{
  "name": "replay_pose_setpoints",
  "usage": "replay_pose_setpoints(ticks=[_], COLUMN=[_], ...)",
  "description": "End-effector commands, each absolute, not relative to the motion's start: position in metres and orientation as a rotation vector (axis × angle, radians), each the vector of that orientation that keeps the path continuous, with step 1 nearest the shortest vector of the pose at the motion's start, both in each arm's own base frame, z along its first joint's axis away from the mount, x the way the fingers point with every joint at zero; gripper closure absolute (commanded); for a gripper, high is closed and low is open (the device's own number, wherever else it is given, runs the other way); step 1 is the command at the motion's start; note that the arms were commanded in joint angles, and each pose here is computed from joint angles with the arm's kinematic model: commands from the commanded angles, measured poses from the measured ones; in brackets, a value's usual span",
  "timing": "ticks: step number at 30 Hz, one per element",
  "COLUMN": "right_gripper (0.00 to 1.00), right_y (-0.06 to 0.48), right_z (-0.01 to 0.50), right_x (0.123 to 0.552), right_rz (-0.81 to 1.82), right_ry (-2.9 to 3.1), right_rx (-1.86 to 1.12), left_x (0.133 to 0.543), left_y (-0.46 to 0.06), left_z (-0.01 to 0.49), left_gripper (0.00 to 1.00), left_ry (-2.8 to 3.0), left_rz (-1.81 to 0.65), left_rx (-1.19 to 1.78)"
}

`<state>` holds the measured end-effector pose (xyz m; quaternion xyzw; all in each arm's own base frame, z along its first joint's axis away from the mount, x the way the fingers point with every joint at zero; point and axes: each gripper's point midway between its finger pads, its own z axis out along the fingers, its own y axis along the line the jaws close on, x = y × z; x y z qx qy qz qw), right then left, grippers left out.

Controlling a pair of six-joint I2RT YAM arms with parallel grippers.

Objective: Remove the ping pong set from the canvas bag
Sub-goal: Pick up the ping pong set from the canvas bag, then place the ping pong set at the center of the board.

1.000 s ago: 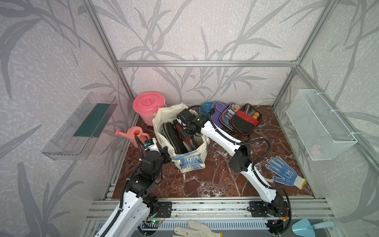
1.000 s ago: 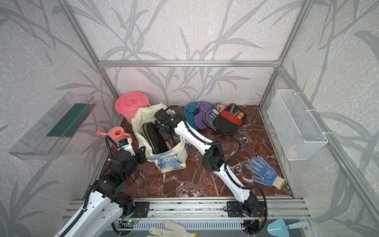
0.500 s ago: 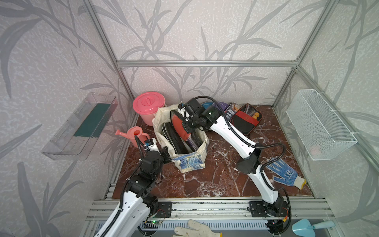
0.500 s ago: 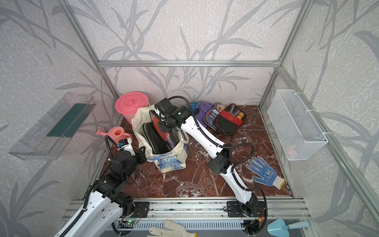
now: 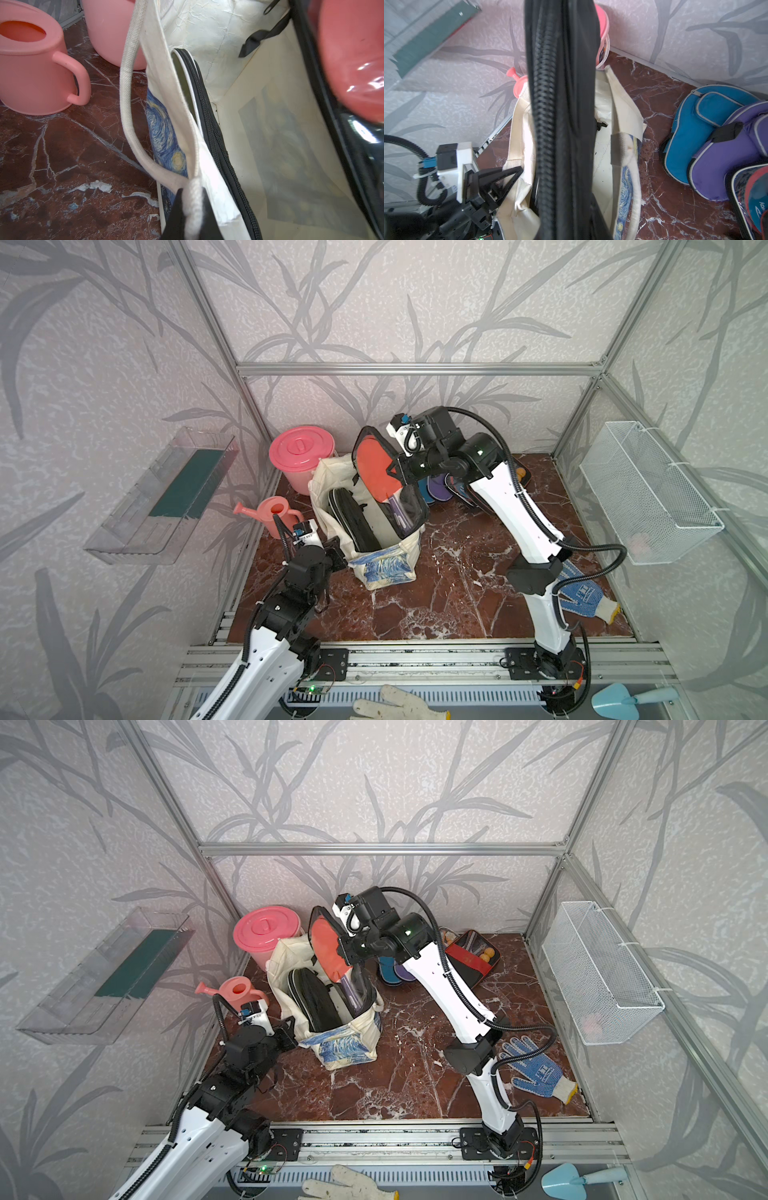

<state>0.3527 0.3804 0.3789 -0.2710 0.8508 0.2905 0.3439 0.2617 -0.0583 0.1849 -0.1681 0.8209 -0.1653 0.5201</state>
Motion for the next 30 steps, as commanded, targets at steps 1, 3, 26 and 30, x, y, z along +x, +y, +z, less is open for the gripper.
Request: replay_pose_setpoints(ticks=[1,3,26,30], right_gripper=[1.0,1.0,1.0,1.0], right_y=[0.352,0.336,0.164,0.166], right_z=[0.439,0.449,0.355,0.314], right_x=[0.342,0.345,0.359,0.36], right_rz=[0.862,0.9,0.962,0.992], right_ry=[2.072,2.056,2.112,2.161], right_rx=[-0.654,-0.607,-0.023,0.013], left_x=[0.262,0.263,0.273,0.273], left_y=[-0.054,-0.051,-0.05,-0.048], left_z=[0.188,0.186,0.199,0.205], left_gripper=[1.0,1.0,1.0,1.0], left_ry=[1.984,1.997,2.029,2.023], left_rz=[-0.357,-0.335,-0.276,-0.268], left_rx=[-0.413,-0.429,-0.438,-0.432])
